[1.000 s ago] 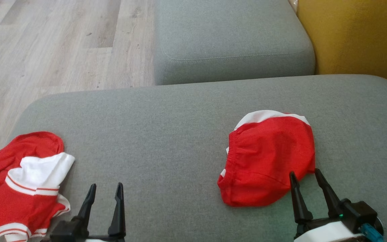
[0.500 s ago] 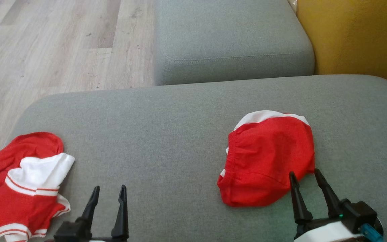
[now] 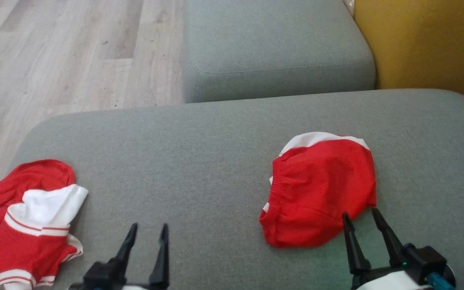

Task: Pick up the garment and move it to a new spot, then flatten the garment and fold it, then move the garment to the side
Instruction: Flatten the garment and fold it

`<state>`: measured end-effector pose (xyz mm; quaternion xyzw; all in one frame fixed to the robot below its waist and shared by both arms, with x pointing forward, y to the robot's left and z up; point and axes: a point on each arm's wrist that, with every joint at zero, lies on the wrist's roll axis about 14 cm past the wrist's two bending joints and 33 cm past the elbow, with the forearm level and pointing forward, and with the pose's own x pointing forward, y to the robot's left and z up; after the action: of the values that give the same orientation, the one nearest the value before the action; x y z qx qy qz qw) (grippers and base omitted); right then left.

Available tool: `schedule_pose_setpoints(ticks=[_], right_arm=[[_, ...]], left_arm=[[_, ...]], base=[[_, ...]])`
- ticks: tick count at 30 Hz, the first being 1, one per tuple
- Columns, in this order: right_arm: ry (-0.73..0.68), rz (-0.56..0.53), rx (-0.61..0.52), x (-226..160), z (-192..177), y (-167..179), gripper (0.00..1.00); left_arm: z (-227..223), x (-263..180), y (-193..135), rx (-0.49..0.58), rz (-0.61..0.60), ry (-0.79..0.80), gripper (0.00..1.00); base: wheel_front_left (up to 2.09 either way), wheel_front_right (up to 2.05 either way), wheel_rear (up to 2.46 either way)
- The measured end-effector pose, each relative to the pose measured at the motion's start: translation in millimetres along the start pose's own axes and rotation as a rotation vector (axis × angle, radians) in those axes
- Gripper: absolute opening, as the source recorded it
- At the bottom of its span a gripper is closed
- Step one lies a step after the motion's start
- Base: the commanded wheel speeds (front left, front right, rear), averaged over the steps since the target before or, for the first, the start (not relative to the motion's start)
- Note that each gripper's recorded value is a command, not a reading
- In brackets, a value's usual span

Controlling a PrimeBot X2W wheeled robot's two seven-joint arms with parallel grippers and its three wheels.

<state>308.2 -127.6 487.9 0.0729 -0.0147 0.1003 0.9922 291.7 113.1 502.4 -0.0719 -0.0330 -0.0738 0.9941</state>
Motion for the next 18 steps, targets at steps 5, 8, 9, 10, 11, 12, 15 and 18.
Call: schedule_pose_setpoints(ticks=[5, 8, 9, 10, 11, 12, 15, 18], right_arm=[[0.023, -0.008, -0.008, -2.0, -6.6, -1.7, 1.0], [0.04, -0.022, -0.017, -2.6, -11.1, -6.0, 1.0], [0.044, -0.027, -0.019, -2.0, -12.2, -7.7, 1.0], [0.047, -0.032, -0.024, -0.7, -12.7, -9.9, 1.0], [0.05, -0.039, -0.025, 0.6, -13.1, -12.3, 1.0], [0.054, -0.046, -0.026, 2.0, -13.7, -15.2, 1.0], [0.072, -0.066, -0.035, 4.7, -17.4, -24.9, 1.0], [0.102, -0.08, -0.043, 6.2, -24.6, -32.8, 1.0]], left_arm=[[-5.8, 26.6, -33.1, -0.049, -0.133, 0.025, 1.0], [-21.4, 46.3, -53.0, -0.144, -0.207, 0.093, 1.0], [-27.6, 53.1, -60.8, -0.159, -0.237, 0.123, 1.0], [-32.9, 60.7, -68.1, -0.173, -0.264, 0.154, 1.0], [-35.3, 69.3, -75.2, -0.172, -0.293, 0.171, 1.0], [-34.6, 79.6, -82.5, -0.164, -0.324, 0.176, 1.0], [-29.5, 113.9, -99.6, -0.115, -0.391, 0.175, 1.0], [-31.4, 140.6, -113.1, -0.125, -0.43, 0.197, 1.0]], base=[[0.0, 0.0, 0.0], [0.0, 0.0, 0.0], [0.0, 0.0, 0.0], [0.0, 0.0, 0.0], [0.0, 0.0, 0.0], [0.0, 0.0, 0.0], [0.0, 0.0, 0.0], [0.0, 0.0, 0.0]])
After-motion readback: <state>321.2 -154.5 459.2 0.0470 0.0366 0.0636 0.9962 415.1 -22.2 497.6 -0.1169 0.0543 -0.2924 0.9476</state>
